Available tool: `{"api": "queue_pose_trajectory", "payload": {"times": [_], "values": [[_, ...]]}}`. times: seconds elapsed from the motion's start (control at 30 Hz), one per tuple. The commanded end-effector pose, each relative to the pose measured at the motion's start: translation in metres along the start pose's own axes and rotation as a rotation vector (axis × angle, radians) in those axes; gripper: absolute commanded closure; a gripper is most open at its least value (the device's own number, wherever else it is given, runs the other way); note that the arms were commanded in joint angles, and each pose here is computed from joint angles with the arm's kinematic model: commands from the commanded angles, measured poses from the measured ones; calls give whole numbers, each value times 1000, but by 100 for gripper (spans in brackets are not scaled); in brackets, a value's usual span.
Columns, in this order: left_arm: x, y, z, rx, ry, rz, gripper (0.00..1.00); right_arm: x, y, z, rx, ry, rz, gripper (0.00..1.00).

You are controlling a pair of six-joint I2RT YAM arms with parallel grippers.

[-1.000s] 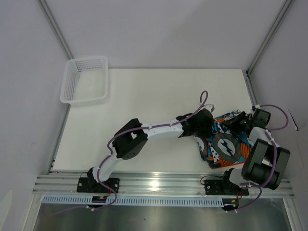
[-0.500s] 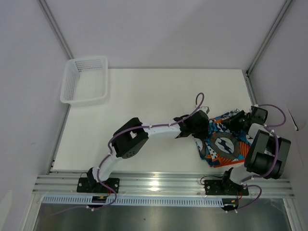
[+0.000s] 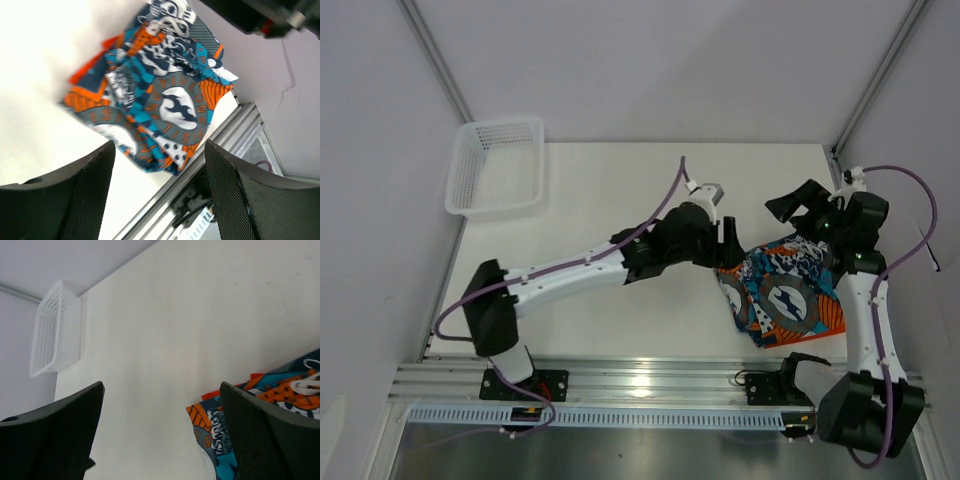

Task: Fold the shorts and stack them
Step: Neatly place the folded shorts to the corner

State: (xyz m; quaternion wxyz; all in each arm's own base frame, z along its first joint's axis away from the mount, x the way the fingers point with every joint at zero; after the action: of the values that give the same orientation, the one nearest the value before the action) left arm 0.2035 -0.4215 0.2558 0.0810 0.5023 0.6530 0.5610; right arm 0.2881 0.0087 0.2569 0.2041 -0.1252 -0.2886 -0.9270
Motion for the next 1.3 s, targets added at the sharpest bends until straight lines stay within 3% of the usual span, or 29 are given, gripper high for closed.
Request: {"api": "queue_pose_trajectory", "payload": {"times": [0.0,0.2,0.3,0.47,0.53,0.67,0.83,1.13,1.27], "values": [[34,-1,35,-27,116,-2,25,20,-17,44,147,99,1,1],[92,-36,112,-29,342,32,24,23,-70,64,283,88,4,1],[137,-44,156,20,443,-12,22,19,-105,61,336,112,18,1],[195,-67,196,35,624,-93,12,6,-154,46,409,166,49,1],[204,-68,194,54,615,-154,10,-2,-165,41,431,180,43,0],[206,-103,210,89,689,-153,9,-14,-197,21,501,129,71,0],[209,-137,232,51,803,-130,7,-15,-222,21,537,187,93,1],[204,-150,237,48,811,-125,1,-9,-204,18,628,167,24,0],[207,-155,240,76,846,-122,1,-8,-205,23,671,218,56,1]]}}
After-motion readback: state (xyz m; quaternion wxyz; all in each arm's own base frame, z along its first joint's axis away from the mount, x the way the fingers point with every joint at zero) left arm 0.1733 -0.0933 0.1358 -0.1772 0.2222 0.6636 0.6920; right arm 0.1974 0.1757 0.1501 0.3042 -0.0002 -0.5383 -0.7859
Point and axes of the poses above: each gripper's point midway between its finger pads, its own x axis back along the fingers, its own z axis along the line the jaws close on, y = z × x, the point moved 6 cm from there along x, back along the fingers, and after that the axes turned 15 degrees about -x, right-handed, at the moved point
